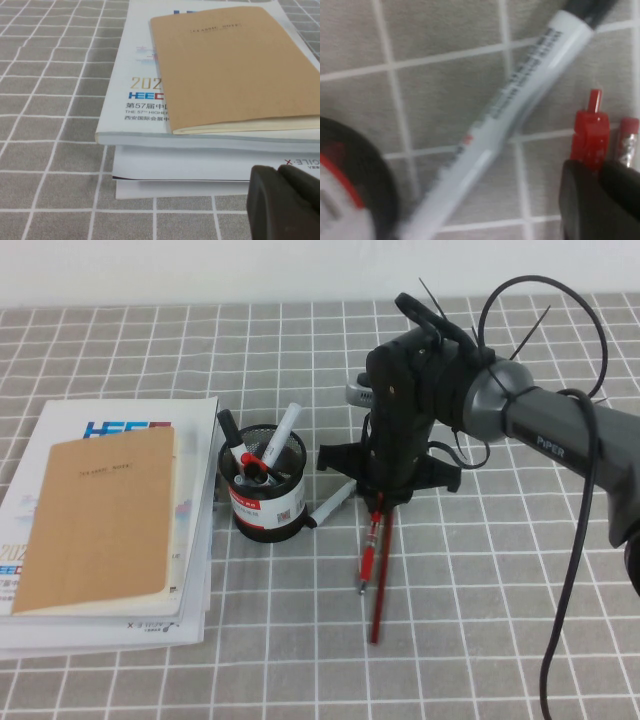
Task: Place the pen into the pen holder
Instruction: Pick up the pen on the table, then place the pen onto the pen holder
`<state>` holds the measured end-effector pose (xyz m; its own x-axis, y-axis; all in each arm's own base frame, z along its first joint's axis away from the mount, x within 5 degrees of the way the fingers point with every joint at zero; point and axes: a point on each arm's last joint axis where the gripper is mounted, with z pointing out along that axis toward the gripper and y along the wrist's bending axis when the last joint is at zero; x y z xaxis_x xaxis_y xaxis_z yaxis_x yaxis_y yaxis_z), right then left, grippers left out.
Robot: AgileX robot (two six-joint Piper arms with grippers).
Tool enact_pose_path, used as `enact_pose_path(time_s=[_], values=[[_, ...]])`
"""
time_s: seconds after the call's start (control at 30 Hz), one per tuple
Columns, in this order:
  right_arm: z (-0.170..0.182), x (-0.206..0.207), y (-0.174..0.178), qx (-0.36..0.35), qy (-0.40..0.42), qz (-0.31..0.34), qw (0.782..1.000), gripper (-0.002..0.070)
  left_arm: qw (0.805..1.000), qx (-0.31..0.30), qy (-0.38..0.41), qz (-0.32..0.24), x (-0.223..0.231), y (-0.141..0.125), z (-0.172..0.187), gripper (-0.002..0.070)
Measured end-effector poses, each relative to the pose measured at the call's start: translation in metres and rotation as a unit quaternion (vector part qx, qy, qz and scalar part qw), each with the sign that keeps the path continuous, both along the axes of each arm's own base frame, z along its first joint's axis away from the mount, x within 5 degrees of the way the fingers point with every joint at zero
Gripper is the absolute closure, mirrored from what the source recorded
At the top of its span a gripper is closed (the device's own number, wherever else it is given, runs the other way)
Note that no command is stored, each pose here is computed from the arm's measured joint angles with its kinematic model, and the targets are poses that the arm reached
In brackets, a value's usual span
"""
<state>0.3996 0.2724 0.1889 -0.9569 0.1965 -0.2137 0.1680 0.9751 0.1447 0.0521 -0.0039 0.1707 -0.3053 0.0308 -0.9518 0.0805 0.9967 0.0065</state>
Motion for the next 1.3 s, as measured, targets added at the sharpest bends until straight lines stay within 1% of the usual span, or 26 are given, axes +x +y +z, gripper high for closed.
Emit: enact_pose_path(time_s=[0.13, 0.2, 0.4, 0.5, 0.57, 0.67, 0.7, 0.73, 0.8, 0.87, 0.93, 1.0, 1.1, 1.13, 1.17, 1.23, 1.3], values=[[0.005, -0.001, -0.005, -0.026, -0.001, 0.007, 1.000, 0.0667, 1.000, 0.000, 0.000, 0.000, 0.000, 0.000, 0.000, 0.0680], [0.014, -0.002, -0.008, -0.034, -0.013, 0.018, 0.999, 0.0667, 1.000, 0.000, 0.000, 0.000, 0.000, 0.000, 0.000, 0.0680], [0.057, -0.008, -0.016, -0.033, -0.060, 0.044, 0.997, 0.0668, 1.000, 0.000, 0.000, 0.000, 0.000, 0.000, 0.000, 0.0680], [0.073, -0.016, -0.020, -0.020, -0.086, 0.054, 0.995, 0.0668, 1.000, 0.000, 0.000, 0.000, 0.000, 0.000, 0.000, 0.0680], [0.081, -0.025, -0.022, -0.001, -0.118, 0.064, 0.991, 0.0668, 1.000, 0.000, 0.000, 0.000, 0.000, 0.000, 0.000, 0.0680], [0.095, -0.043, -0.027, 0.043, -0.180, 0.081, 0.979, 0.0668, 1.000, 0.000, 0.000, 0.000, 0.000, 0.000, 0.000, 0.0680], [0.098, -0.050, -0.030, 0.063, -0.208, 0.087, 0.972, 0.0668, 1.000, 0.000, 0.000, 0.000, 0.000, 0.000, 0.000, 0.0680], [0.101, -0.058, -0.033, 0.086, -0.239, 0.092, 0.963, 0.0668, 1.000, 0.000, 0.000, 0.000, 0.000, 0.000, 0.000, 0.0680], [0.103, -0.072, -0.039, 0.135, -0.304, 0.104, 0.937, 0.0668, 1.000, 0.000, 0.000, 0.000, 0.000, 0.000, 0.000, 0.0680], [0.109, -0.084, -0.044, 0.185, -0.371, 0.114, 0.903, 0.0668, 1.000, 0.000, 0.000, 0.000, 0.000, 0.000, 0.000, 0.0680], [0.114, -0.092, -0.046, 0.217, -0.426, 0.130, 0.869, 0.0668, 1.000, 0.000, 0.000, 0.000, 0.000, 0.000, 0.000, 0.0680], [0.118, -0.096, -0.045, 0.224, -0.488, 0.169, 0.827, 0.0668, 1.000, 0.000, 0.000, 0.000, 0.000, 0.000, 0.000, 0.0680], [0.130, -0.104, -0.037, 0.215, -0.600, 0.239, 0.732, 0.0668, 1.000, 0.000, 0.000, 0.000, 0.000, 0.000, 0.000, 0.0680], [0.134, -0.106, -0.033, 0.211, -0.629, 0.256, 0.703, 0.0668, 1.000, 0.000, 0.000, 0.000, 0.000, 0.000, 0.000, 0.0680], [0.137, -0.107, -0.029, 0.209, -0.651, 0.267, 0.680, 0.0668, 1.000, 0.000, 0.000, 0.000, 0.000, 0.000, 0.000, 0.0680], [0.139, -0.106, -0.021, 0.208, -0.670, 0.276, 0.657, 0.0668, 1.000, 0.000, 0.000, 0.000, 0.000, 0.000, 0.000, 0.0680], [0.130, -0.098, -0.013, 0.206, -0.669, 0.278, 0.657, 0.0668, 1.000, 0.000, 0.000, 0.000, 0.000, 0.000, 0.000, 0.0680]])
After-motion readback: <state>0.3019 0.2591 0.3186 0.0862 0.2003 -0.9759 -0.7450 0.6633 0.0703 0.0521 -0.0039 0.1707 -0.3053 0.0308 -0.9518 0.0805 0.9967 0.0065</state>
